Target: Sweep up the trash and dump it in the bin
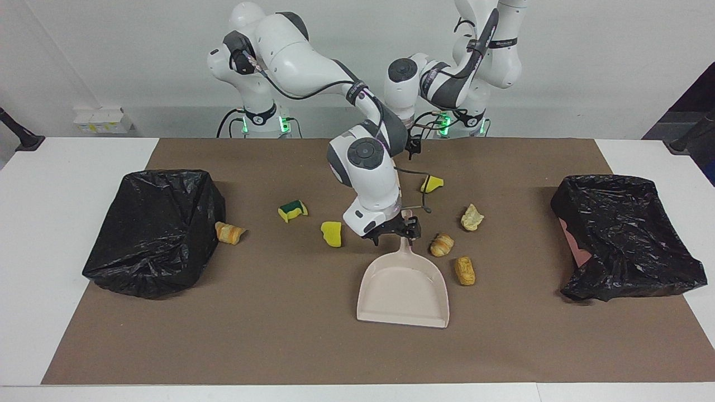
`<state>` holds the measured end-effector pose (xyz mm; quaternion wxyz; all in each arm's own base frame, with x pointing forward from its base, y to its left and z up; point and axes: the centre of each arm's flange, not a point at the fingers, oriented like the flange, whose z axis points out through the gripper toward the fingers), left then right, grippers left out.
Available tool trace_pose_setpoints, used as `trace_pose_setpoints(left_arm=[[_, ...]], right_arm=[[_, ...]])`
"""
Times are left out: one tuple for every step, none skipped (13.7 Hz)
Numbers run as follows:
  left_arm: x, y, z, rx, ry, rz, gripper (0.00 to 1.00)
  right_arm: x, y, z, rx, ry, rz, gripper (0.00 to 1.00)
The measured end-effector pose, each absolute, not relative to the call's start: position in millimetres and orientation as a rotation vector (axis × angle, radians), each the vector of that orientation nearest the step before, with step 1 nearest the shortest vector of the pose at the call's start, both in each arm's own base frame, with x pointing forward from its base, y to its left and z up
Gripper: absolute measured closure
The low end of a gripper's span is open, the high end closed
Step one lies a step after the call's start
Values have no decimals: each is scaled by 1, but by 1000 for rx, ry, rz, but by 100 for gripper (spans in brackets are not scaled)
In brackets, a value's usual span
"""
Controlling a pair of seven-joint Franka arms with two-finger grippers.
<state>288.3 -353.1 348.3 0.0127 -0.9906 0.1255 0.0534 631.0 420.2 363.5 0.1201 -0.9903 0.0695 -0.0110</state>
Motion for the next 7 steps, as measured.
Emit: trace_pose_setpoints(left_arm=[[283, -355, 346, -3098, 376, 191, 0], [279, -356, 344, -3107, 366, 214, 0], [274, -358, 342, -3113, 360, 237, 0], [269, -359, 339, -3114, 352, 257, 5], [266, -360, 337, -3115, 330, 271, 6], [265, -360, 336, -3116, 310, 275, 16], [265, -360, 336, -3116, 299, 276, 31]], right_arm=[[628, 425, 363, -2894, 198, -30, 22], [625, 429, 364, -2894, 191, -29, 23], [623, 432, 363, -2894, 185, -27, 28], [621, 436, 362, -2896, 178, -24, 29], [619, 439, 359, -2898, 172, -19, 37], [618, 441, 357, -2900, 167, -16, 37], [617, 442, 356, -2901, 165, -13, 40]])
